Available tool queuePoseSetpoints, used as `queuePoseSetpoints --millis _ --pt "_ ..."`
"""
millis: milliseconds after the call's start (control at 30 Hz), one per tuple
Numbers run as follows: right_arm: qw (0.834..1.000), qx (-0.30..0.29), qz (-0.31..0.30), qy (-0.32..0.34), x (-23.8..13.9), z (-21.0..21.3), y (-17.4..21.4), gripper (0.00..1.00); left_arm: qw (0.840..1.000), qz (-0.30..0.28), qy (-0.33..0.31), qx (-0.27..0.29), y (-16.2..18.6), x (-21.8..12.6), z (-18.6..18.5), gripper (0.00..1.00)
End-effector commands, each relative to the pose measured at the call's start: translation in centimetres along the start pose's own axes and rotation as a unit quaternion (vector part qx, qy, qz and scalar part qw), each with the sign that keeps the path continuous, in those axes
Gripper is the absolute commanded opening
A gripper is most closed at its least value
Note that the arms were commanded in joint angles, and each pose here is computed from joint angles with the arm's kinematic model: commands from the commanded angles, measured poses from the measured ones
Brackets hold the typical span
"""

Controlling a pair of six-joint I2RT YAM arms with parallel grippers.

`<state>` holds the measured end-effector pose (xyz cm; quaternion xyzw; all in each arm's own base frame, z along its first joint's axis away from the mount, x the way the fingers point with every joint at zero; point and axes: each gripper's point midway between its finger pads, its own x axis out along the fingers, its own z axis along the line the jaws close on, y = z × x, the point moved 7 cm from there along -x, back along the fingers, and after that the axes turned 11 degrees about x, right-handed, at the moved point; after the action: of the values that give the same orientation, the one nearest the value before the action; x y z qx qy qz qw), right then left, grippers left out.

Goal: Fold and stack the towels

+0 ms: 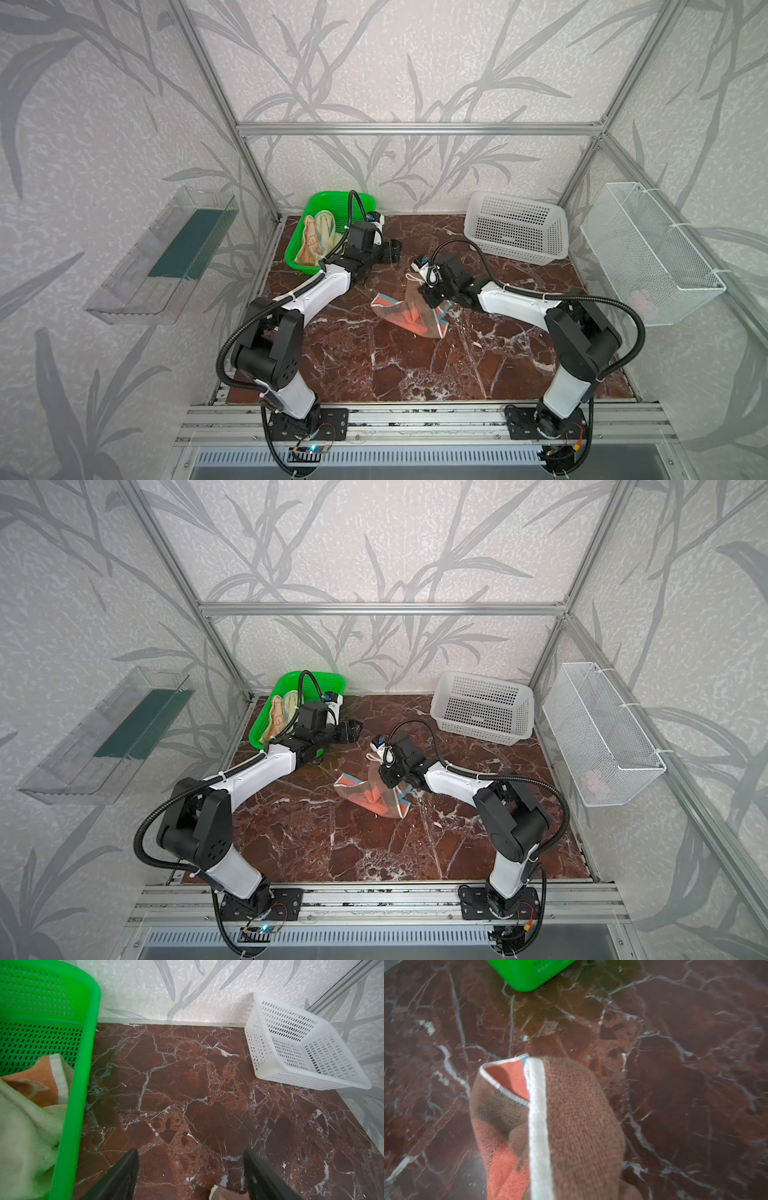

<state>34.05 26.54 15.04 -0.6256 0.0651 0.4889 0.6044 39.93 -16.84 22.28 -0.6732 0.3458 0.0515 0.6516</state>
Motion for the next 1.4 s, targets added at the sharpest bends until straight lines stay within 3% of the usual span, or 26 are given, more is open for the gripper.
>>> queuePoseSetpoints --millis 0,100,300,467,700,833,1000,1067,1267,1367 --pt "0.992 0.082 -0.011 0.096 -0.4 -4.6 -1.9 0.22 0.999 0.021 -0.018 0.017 1.1 -0.8 -0.1 0.79" --pt "0.988 0.118 -0.003 0.096 -0.2 -6.8 -2.0 0.26 0.999 0.033 -0.016 0.033 1.9 -0.8 -0.5 0.79" --pt "0.993 0.098 0.016 0.067 0.2 -6.7 -1.2 0.26 0.996 0.065 -0.021 0.055 3.5 -0.3 -0.9 0.79" --pt "0.997 0.035 0.016 -0.06 -0.4 -3.9 -0.5 0.35 0.995 0.07 -0.018 0.066 3.7 -0.1 -1.3 0.79" --pt "0.987 -0.073 0.041 -0.135 -2.8 -0.5 3.8 0.46 0.994 0.074 -0.03 0.076 3.9 -0.1 -1.1 0.79" --pt "0.982 -0.075 0.046 -0.165 -4.2 0.4 5.4 0.56 0.994 0.075 -0.031 0.077 3.9 0.1 -1.0 0.79" --pt "0.983 -0.052 0.059 -0.168 -5.2 1.2 5.7 0.79 0.995 0.071 -0.022 0.072 3.6 0.3 -1.3 0.79" --pt "0.985 -0.037 0.058 -0.161 -5.3 1.1 5.6 0.81 0.995 0.071 -0.02 0.072 3.5 0.3 -1.4 0.79" --pt "0.991 0.007 0.045 -0.129 -4.6 0.5 4.5 0.8 0.994 0.074 -0.011 0.082 3.7 -0.3 -2.4 0.78" --pt "0.992 0.034 0.04 -0.114 -3.9 0.3 3.3 0.69 0.993 0.076 -0.012 0.093 4.1 -0.9 -3.2 0.77"
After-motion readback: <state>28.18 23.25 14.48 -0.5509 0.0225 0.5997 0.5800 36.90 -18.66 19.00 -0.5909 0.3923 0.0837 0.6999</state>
